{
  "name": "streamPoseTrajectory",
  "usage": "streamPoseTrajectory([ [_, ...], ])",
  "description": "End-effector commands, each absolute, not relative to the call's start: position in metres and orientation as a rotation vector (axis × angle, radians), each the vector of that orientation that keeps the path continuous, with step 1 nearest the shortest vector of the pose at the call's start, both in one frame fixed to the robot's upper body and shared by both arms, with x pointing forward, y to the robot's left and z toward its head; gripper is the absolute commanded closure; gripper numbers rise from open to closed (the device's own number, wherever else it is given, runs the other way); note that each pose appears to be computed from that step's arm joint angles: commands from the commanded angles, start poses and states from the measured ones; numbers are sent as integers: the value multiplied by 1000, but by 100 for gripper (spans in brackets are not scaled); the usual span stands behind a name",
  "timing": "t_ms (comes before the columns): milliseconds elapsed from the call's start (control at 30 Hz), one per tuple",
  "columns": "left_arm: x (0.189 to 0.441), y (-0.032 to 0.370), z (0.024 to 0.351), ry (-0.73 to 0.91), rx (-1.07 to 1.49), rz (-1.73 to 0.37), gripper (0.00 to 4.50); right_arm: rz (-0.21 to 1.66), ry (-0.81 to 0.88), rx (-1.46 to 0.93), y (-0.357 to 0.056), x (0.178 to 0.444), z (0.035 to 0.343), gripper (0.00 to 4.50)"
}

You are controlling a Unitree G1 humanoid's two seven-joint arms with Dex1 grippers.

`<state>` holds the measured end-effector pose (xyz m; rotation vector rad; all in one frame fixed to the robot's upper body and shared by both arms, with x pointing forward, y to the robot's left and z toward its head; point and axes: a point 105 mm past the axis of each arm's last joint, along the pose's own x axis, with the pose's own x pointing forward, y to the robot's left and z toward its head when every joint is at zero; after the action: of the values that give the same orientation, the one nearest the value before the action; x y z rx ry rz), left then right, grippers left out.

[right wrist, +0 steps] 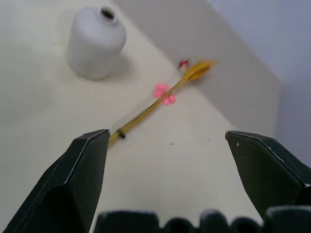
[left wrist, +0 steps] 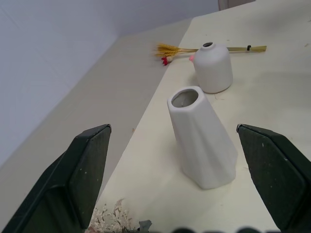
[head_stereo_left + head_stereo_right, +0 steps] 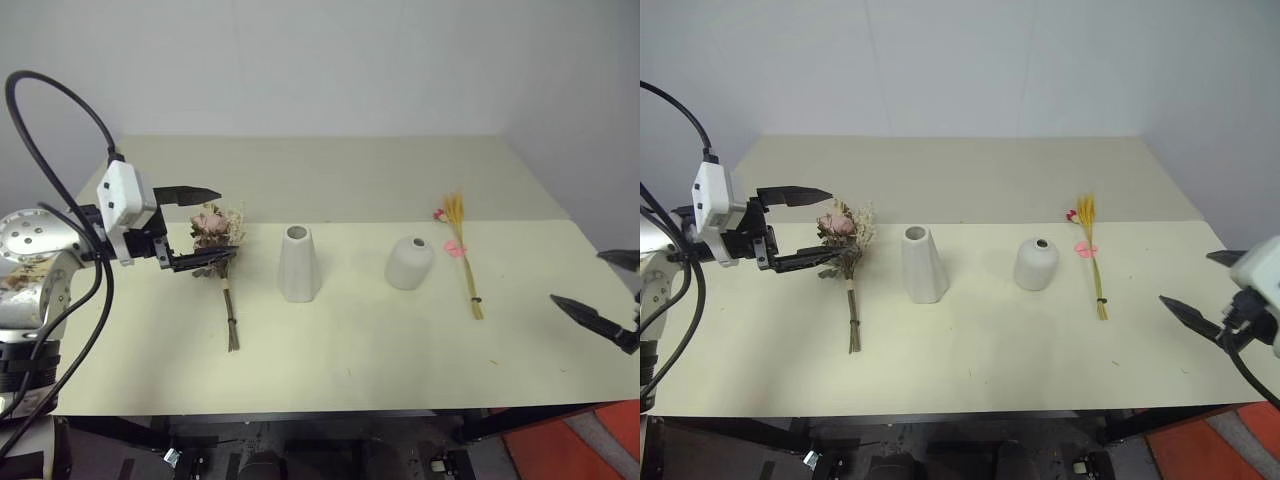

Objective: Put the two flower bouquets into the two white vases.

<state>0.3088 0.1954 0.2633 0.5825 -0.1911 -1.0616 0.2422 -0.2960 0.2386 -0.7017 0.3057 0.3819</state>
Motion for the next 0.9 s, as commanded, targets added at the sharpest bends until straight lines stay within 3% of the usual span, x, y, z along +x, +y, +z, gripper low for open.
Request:
streamPoseTrajectory([
  [33, 308, 189, 272, -229, 611, -1074, 0, 334, 422, -601, -303, 263, 232, 1],
  [333, 308, 167, 269, -259, 577, -1160, 0, 240, 546, -347, -302, 354, 219, 1],
  [500, 303, 152, 269, -280, 571, -1212, 0, 236, 604, -293, -295, 390, 208, 1],
  [667, 296, 146, 268, -296, 537, -1235, 0, 217, 664, -293, -291, 412, 190, 1],
  [900, 292, 152, 260, -280, 519, -1207, 0, 232, 746, -292, -288, 418, 168, 1],
])
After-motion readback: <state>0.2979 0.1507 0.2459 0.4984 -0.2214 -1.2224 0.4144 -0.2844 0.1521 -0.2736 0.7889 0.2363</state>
